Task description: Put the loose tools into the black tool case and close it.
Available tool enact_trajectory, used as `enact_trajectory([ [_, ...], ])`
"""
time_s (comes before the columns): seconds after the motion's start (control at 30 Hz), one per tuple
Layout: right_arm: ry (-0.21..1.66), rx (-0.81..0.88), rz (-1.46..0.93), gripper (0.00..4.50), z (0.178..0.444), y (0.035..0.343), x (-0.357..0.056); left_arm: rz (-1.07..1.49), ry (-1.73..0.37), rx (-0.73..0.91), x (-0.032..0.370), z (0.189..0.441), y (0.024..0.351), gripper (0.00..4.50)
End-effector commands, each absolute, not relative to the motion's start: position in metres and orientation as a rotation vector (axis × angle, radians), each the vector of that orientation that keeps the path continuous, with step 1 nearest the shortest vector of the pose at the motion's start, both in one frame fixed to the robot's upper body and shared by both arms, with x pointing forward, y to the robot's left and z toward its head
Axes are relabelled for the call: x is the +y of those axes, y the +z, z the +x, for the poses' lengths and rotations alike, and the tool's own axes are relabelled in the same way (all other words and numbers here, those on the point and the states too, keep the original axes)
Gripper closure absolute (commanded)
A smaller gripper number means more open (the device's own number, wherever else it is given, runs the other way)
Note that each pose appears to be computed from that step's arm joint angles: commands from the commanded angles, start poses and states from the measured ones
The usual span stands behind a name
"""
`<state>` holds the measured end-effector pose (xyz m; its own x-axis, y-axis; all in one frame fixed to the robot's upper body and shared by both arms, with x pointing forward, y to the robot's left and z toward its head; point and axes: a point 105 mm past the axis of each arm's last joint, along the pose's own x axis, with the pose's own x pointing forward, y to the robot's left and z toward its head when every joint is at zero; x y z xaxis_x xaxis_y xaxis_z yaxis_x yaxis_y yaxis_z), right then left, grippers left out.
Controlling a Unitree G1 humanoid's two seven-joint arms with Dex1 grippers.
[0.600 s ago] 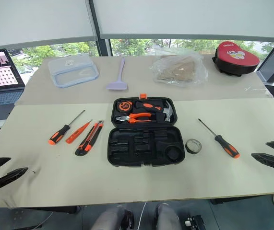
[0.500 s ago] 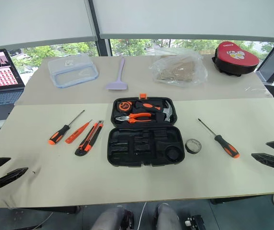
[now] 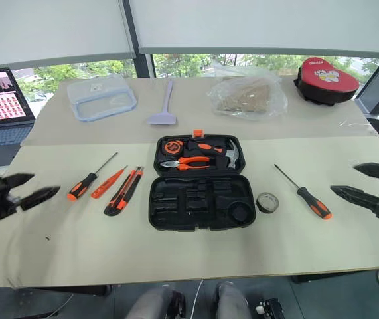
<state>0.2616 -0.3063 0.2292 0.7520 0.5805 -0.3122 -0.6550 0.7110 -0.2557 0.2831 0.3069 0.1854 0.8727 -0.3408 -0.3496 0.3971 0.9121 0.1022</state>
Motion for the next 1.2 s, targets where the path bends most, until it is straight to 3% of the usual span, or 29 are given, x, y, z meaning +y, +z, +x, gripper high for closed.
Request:
enact_trajectory([
  [0.03, 0.852, 0.149, -0.398, 0.03, 0.258, 0.244, -0.256, 0.215, -0.359, 0.412, 0.31, 0.298, 0.177, 0.0],
  [0.3, 1.057, 0.067, -0.439, 0.03, 0.252, 0.249, -0.189, 0.311, -0.369, 0.542, 0.319, 0.33, 0.14, 0.0],
  [0.57, 1.095, 0.007, -0.472, 0.03, 0.251, 0.249, -0.167, 0.341, -0.393, 0.584, 0.32, 0.346, 0.113, 0.0],
  [0.67, 1.109, -0.004, -0.46, 0.0, 0.248, 0.248, -0.16, 0.342, -0.402, 0.599, 0.32, 0.348, 0.102, 0.69],
  [0.93, 1.088, 0.01, -0.461, 0.0, 0.247, 0.25, -0.168, 0.324, -0.466, 0.537, 0.305, 0.356, 0.114, 3.49],
  [1.1, 1.042, 0.039, -0.44, 0.0, 0.247, 0.251, -0.179, 0.358, -0.482, 0.386, 0.292, 0.37, 0.161, 3.61],
  [1.2, 1.011, 0.09, -0.412, 0.0, 0.242, 0.247, -0.191, 0.415, -0.622, 0.198, 0.254, 0.377, 0.218, 3.61],
])
